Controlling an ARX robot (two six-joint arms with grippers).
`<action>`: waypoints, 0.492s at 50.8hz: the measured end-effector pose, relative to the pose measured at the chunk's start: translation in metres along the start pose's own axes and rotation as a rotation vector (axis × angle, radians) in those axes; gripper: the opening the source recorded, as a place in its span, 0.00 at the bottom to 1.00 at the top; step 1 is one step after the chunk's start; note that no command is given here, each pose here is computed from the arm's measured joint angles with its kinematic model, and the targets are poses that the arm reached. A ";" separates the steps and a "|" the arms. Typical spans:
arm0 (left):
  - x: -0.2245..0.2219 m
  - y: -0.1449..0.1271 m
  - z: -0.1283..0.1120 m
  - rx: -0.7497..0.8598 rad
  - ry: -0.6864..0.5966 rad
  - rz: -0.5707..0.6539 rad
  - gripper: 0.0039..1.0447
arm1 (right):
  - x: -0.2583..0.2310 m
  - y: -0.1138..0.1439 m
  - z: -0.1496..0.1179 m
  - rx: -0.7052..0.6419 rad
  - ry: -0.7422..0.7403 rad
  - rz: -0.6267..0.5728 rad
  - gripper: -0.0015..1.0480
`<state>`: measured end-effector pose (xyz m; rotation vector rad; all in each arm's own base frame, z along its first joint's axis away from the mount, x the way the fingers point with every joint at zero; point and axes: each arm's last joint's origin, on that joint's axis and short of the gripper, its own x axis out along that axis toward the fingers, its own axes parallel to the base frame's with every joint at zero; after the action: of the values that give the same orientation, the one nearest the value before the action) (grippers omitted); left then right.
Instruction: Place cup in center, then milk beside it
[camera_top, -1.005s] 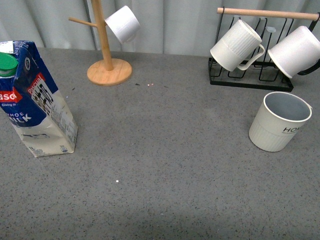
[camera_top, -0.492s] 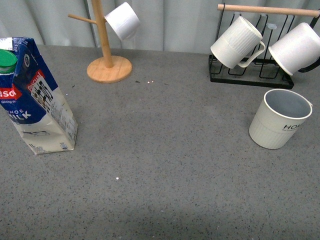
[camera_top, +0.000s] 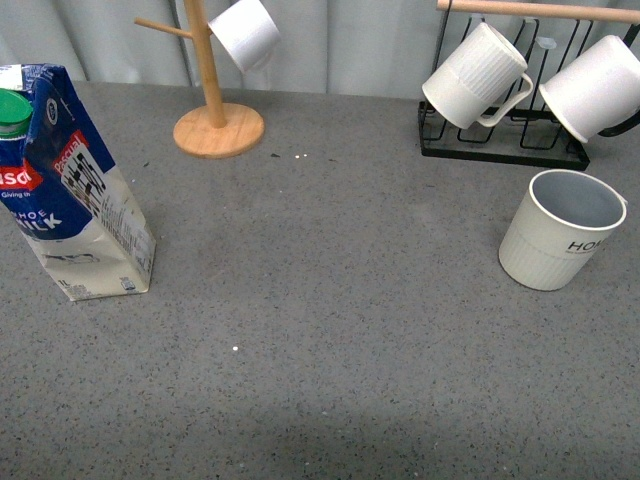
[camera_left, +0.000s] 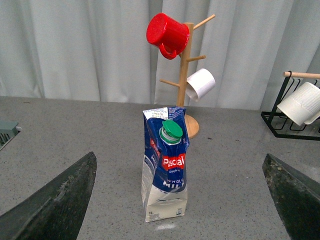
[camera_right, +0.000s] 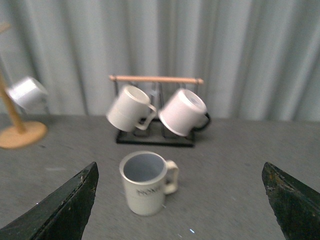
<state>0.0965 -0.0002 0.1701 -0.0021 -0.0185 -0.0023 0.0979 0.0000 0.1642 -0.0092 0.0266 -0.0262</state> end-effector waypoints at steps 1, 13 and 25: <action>0.000 0.000 0.000 0.000 0.000 0.000 0.94 | 0.000 0.000 0.000 -0.024 0.044 -0.038 0.91; 0.000 0.000 0.000 0.000 0.000 0.000 0.94 | 0.050 -0.004 0.011 -0.103 0.240 -0.055 0.91; 0.000 0.000 0.000 0.000 0.000 0.000 0.94 | 0.125 0.000 0.010 -0.031 0.392 -0.012 0.91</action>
<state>0.0965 -0.0002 0.1701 -0.0021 -0.0185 -0.0019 0.2227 -0.0032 0.1706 -0.0350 0.4189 -0.0388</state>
